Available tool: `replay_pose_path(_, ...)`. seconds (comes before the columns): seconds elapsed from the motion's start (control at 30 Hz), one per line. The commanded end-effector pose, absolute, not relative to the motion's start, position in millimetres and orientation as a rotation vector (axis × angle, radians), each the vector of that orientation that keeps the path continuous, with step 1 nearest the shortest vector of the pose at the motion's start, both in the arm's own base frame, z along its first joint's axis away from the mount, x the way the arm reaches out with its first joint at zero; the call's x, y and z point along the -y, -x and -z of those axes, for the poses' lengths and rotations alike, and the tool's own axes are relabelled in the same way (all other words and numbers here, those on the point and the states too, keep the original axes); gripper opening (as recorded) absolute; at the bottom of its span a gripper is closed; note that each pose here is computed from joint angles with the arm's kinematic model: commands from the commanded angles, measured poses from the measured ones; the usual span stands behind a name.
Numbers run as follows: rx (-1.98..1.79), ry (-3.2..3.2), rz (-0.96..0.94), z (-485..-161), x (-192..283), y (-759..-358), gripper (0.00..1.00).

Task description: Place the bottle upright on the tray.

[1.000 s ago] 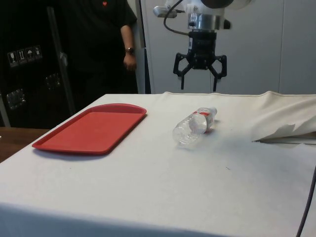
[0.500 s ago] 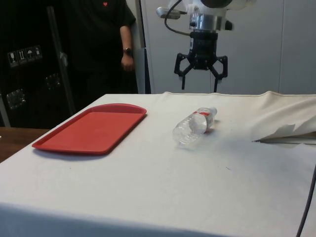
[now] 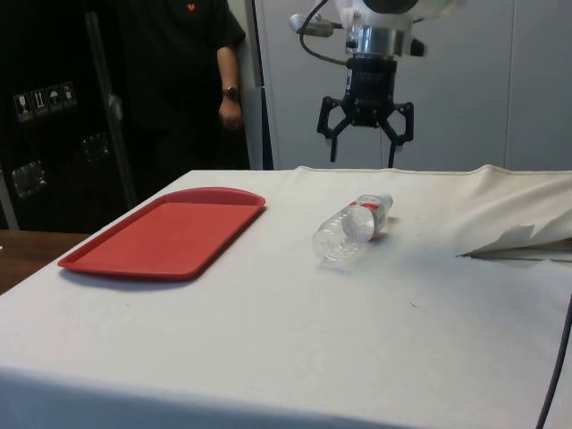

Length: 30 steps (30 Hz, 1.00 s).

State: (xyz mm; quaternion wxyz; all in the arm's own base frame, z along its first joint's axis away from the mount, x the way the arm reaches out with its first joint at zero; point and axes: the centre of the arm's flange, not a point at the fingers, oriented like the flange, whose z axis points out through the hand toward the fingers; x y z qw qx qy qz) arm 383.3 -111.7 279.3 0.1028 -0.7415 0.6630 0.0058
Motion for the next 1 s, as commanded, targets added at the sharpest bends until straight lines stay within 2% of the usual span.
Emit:
replay_pose_path(0.0, -1.962, 2.164, -0.008, -279.6, 111.7, -382.7, 1.0)
replay_pose_path(0.97, -2.048, 2.032, -0.054, -271.9, 122.9, -375.9, 1.0)
